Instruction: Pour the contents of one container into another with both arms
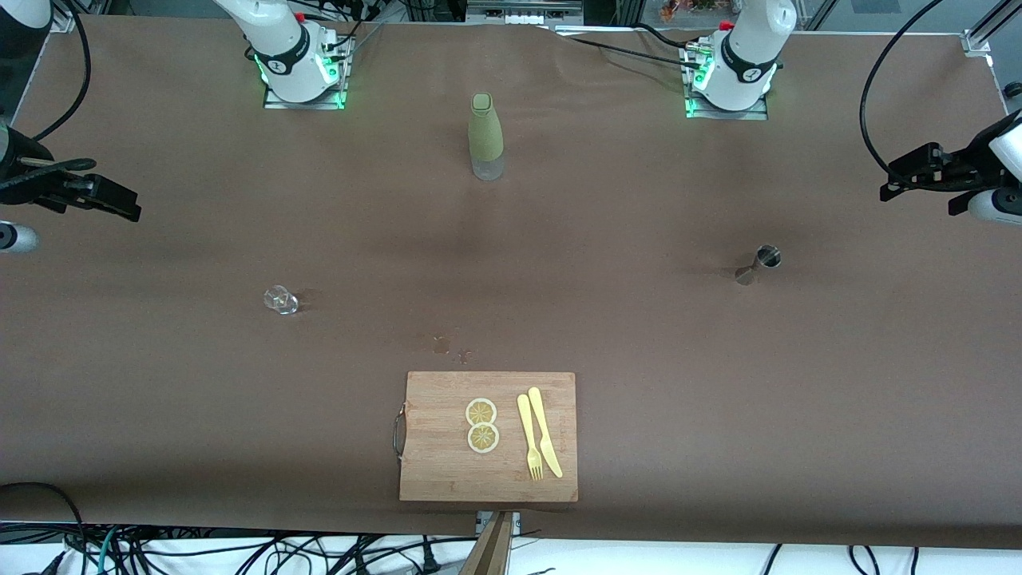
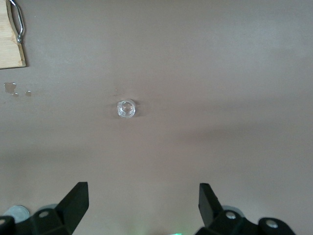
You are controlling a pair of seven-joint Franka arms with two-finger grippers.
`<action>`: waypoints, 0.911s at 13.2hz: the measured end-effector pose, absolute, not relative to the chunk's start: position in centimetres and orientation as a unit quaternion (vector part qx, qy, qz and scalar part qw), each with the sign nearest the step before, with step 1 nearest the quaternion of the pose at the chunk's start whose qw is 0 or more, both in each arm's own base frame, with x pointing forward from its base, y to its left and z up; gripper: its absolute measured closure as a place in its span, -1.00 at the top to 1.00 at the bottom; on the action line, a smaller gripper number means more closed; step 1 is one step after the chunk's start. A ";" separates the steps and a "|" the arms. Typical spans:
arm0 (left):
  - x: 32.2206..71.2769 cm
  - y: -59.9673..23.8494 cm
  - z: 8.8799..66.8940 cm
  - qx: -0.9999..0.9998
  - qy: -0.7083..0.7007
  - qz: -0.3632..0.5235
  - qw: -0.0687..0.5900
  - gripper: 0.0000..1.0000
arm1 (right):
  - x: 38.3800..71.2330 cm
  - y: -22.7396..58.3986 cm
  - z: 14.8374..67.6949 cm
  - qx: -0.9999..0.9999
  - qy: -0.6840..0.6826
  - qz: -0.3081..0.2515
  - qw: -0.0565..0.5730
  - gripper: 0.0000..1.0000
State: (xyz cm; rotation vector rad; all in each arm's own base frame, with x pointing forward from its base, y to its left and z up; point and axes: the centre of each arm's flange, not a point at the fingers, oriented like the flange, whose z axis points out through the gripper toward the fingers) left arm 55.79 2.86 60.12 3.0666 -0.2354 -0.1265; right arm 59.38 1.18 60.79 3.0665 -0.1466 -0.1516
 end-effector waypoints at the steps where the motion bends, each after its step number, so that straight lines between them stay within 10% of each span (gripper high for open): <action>1: 55.8 2.9 60.1 0.996 -0.077 -0.042 0.032 1.00 | 59.4 1.2 60.8 0.997 -0.048 -0.049 0.034 1.00; 12: 55.7 2.9 60.0 0.996 -0.077 -0.045 0.032 1.00 | 59.4 1.0 60.8 0.997 -0.049 -0.049 0.034 1.00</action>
